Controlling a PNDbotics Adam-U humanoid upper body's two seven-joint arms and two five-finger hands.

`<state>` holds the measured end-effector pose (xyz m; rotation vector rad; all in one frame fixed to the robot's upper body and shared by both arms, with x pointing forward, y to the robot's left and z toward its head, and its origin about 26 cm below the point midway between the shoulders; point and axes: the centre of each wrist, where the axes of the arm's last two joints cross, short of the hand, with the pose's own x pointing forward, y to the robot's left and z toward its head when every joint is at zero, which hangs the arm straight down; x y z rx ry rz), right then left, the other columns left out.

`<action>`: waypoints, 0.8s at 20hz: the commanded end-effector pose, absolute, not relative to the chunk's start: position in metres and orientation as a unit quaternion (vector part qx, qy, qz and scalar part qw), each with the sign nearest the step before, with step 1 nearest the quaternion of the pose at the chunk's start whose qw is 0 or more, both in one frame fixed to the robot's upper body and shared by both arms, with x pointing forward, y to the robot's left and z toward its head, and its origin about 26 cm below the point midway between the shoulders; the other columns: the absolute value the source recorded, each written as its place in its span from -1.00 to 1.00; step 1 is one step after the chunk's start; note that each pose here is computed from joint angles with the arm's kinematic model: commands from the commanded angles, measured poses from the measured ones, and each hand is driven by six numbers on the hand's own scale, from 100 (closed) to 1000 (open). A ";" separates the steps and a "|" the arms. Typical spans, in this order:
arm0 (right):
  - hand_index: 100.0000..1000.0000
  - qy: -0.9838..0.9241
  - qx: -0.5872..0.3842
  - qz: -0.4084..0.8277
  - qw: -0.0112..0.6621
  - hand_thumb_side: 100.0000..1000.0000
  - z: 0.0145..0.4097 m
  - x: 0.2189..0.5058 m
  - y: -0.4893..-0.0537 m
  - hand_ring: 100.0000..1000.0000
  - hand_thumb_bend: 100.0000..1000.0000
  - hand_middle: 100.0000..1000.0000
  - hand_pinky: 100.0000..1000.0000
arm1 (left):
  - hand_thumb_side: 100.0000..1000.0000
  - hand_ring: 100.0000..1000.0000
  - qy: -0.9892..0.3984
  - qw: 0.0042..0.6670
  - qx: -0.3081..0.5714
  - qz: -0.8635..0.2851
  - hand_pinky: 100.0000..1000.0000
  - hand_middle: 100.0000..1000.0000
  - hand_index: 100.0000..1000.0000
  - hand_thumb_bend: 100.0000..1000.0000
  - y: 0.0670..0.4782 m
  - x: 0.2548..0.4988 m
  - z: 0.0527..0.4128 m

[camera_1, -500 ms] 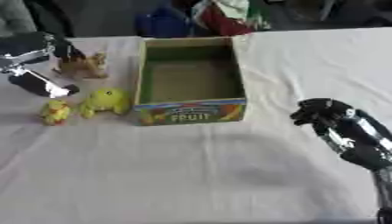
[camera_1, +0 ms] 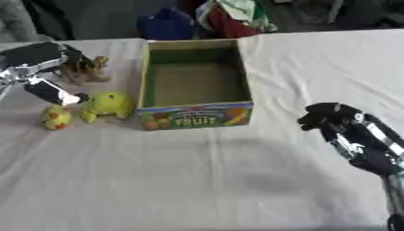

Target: Pick up objects on the table and place them in the box.

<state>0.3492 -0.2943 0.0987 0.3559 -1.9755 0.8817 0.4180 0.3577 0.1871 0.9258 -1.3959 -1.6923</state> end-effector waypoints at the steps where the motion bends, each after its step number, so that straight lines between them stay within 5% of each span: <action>1: 0.60 -0.803 0.137 0.367 0.450 -0.12 0.107 0.350 -0.298 0.48 -1.00 0.24 0.42 | -0.50 0.19 -0.541 0.361 0.375 -0.661 0.28 0.18 0.63 -0.31 0.358 0.422 0.194; 16: 0.60 -0.803 0.137 0.366 0.450 -0.12 0.106 0.350 -0.297 0.48 -1.00 0.24 0.42 | -0.40 0.19 -0.525 0.364 0.352 -0.684 0.29 0.18 0.63 -0.31 0.351 0.430 0.177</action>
